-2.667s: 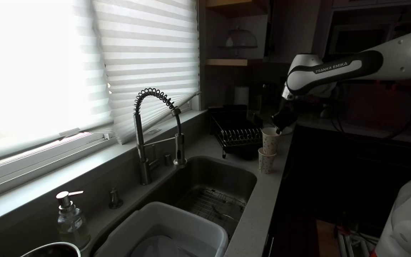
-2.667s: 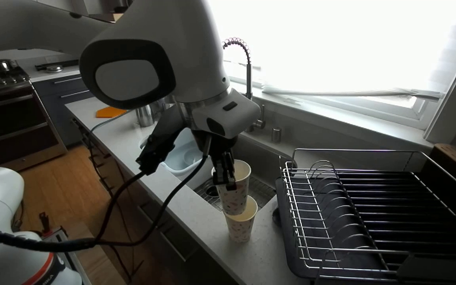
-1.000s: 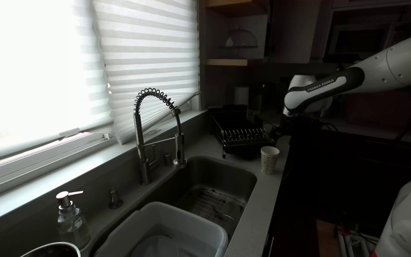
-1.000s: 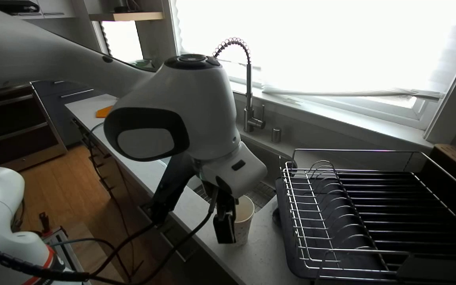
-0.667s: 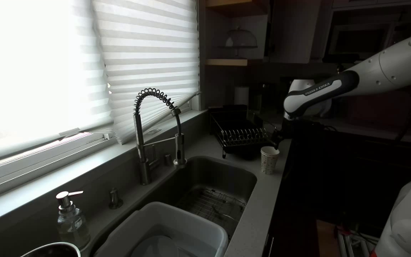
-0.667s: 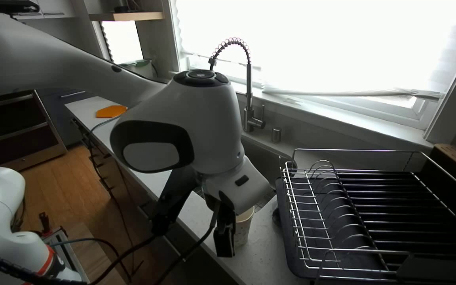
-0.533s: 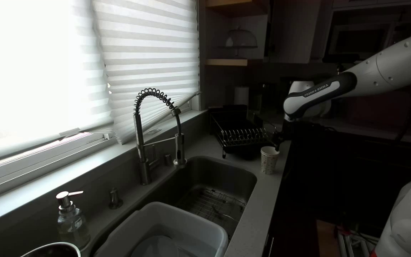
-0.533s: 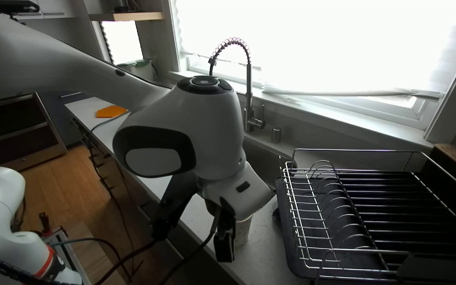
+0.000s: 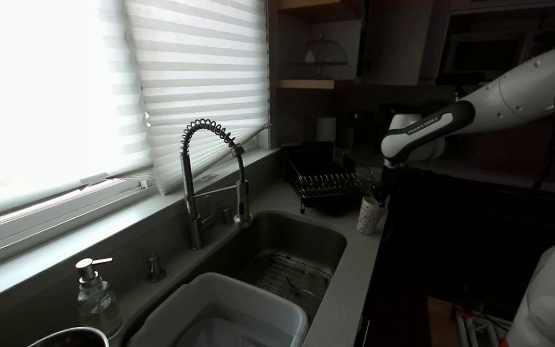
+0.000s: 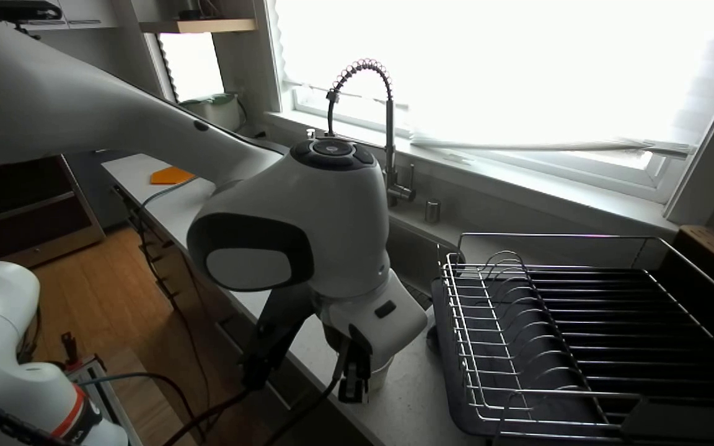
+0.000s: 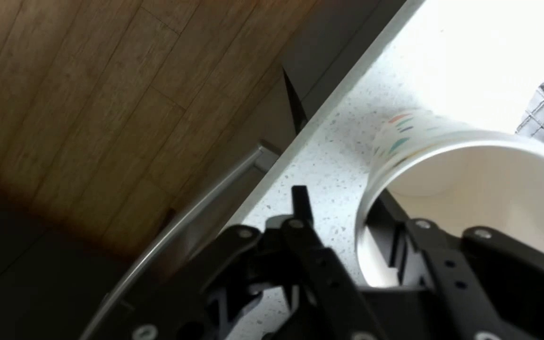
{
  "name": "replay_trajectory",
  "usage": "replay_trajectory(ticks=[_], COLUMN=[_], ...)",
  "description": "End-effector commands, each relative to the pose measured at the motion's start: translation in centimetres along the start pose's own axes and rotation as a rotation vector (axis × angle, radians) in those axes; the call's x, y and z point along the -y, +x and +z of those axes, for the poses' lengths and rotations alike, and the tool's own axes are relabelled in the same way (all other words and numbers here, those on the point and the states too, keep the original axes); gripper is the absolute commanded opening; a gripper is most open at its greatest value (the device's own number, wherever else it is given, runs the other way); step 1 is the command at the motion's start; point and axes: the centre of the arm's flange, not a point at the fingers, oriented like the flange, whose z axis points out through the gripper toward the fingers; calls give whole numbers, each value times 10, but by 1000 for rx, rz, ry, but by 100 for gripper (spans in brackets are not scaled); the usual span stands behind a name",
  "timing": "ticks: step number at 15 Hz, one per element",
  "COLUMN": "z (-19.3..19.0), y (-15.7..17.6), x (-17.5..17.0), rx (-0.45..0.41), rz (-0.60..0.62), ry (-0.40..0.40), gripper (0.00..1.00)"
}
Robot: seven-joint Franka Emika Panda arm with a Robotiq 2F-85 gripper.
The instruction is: Stack the cups then flip them over and hang them on the plate rack
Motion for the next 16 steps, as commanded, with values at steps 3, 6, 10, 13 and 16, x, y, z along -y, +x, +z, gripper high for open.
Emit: replay_trajectory(ticks=[3, 6, 10, 13, 16], z=[-15, -38, -40, -27, -10], y=[2, -1, -3, -4, -7], x=[-1, 5, 13, 18, 22], rx=[-64, -141, -240, -298, -344], rz=[-39, -103, -194, -249, -269], ry=[-28, -102, -216, -285, -312], gripper=[0, 1, 1, 1, 1])
